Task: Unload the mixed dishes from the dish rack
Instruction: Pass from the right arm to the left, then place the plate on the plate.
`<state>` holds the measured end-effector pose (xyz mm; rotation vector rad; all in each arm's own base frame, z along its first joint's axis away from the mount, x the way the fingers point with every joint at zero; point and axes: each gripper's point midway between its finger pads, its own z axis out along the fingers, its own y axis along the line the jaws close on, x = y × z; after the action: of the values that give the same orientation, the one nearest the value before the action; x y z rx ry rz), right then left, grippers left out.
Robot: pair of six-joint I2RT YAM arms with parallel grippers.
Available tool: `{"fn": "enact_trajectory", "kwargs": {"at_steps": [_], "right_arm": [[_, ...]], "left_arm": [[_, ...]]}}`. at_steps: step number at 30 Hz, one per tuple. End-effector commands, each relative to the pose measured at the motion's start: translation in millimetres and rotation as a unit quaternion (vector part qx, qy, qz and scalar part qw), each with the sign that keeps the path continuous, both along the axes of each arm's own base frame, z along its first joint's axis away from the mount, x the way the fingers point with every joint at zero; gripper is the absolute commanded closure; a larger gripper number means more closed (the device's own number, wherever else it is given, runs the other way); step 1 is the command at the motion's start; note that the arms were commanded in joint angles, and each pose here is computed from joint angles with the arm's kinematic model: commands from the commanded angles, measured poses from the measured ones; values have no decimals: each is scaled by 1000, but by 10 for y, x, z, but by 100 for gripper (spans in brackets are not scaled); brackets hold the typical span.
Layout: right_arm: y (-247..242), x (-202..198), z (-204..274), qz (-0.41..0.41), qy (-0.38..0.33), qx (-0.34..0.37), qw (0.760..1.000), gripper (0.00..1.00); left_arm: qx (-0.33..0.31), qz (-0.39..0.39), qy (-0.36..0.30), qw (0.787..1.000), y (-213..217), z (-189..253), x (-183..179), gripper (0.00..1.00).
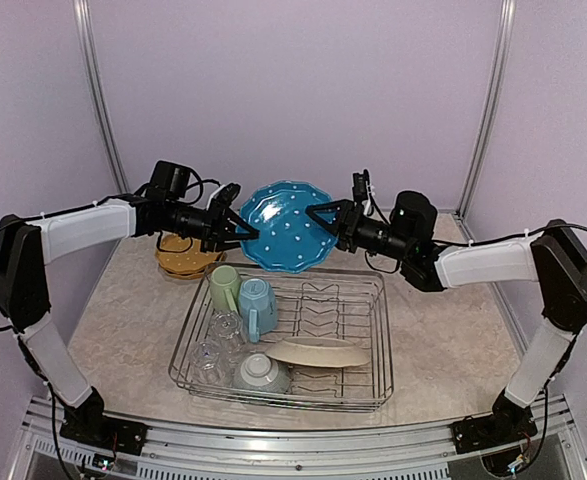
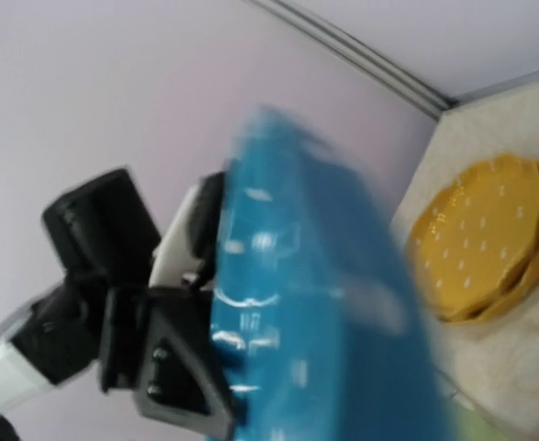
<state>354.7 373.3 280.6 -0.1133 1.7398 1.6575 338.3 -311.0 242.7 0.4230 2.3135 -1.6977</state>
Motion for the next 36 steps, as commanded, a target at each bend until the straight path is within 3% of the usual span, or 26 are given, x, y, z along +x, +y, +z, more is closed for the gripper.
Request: {"fn": "enact_trajectory", "kwargs": {"at_steps": [1,5,8,16,23,29,36], "right_arm": [[-68,-90,365,-16,-65,6,998,25],[-106,-58,287,-28,-53,-14,998,7],[-146,-28,210,-41,-44,-34,998,0],[-401,-7,111,-89,-38,-93,991,0],[-626,-51,130,-127,-52,-146,980,0],[-758,-101,169,-146,-66,-177,971,0],[-909,-135,193,-167,-79,-216,959,0]], "left_arm": [[-19,14,-37,999,146,321,88,100],[-26,31,-36,999,278,368,177,100],[-26,52,-39,998,421,410,263,100],[10,187,-27,982,1150,355,692,100],[40,336,68,939,2110,-25,1060,100],[65,377,117,916,2457,-314,1177,100],[100,388,153,904,2563,-631,1270,100]]}}
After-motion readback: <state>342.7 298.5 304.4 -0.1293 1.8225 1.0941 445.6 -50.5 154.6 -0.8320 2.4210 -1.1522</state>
